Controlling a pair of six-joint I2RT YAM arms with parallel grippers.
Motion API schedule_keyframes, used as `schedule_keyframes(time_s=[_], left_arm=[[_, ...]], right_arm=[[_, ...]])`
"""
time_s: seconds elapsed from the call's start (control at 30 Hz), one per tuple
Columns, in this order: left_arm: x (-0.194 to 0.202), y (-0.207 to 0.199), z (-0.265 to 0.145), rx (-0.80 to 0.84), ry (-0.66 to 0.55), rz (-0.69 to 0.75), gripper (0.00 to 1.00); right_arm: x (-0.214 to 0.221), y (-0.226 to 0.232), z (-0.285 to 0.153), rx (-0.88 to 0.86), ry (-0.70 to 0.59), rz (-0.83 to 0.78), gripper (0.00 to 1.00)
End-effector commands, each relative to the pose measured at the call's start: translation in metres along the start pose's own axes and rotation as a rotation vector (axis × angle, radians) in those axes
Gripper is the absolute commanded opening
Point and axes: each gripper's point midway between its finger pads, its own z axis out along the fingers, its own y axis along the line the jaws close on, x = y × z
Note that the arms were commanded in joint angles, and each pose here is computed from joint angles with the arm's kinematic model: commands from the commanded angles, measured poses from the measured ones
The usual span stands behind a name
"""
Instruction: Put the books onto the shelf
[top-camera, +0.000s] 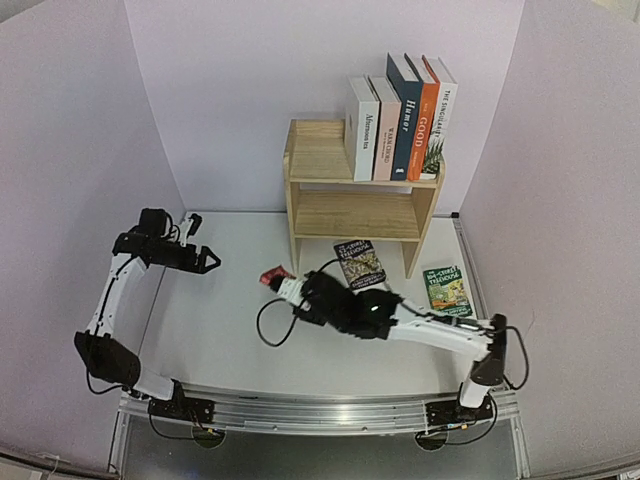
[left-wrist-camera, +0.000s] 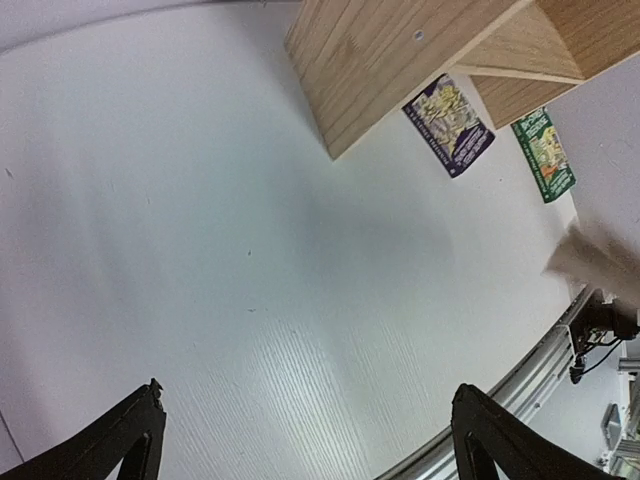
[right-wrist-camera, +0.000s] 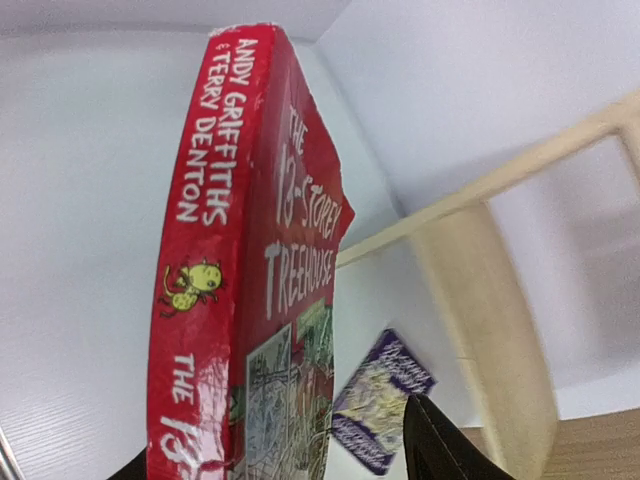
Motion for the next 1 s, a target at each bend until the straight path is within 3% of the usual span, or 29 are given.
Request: schedule_keyframes(time_s=[0.0,0.2,0.4,0.57,0.8,0.97], left_arm=[[0.009,-0.008,-0.012,-0.039,-0.083,0.082,1.00],[0.028,-0.007,0.002,-0.006,-0.136,0.043,1.00],[0.022,-0.015,-0.007,0.006,-0.312,0.142,1.00],[0.021,-0.009,0.001,0.000,-0.336,0.127,1.00],[0.018,-0.006,0.013,0.019,-0.394,0.155,1.00],[0.015,-0.002,0.021,0.037,-0.412,0.115,1.00]], right_arm=[[-0.016,-0.074,-0.064,0.029,-0.126,-0.147,0.00],[0.007,-0.151,-0.054,0.136,-0.073,-0.319,0.00],[0.032,-0.177,0.003,0.158,-0.009,-0.525,0.00],[0.029,-0.217,0.029,0.318,-0.056,-0.629,0.00],[0.063,-0.233,0.078,0.378,-0.016,-0.739,0.00],[0.037,-0.251,0.053,0.450,-0.076,-0.758,0.00]])
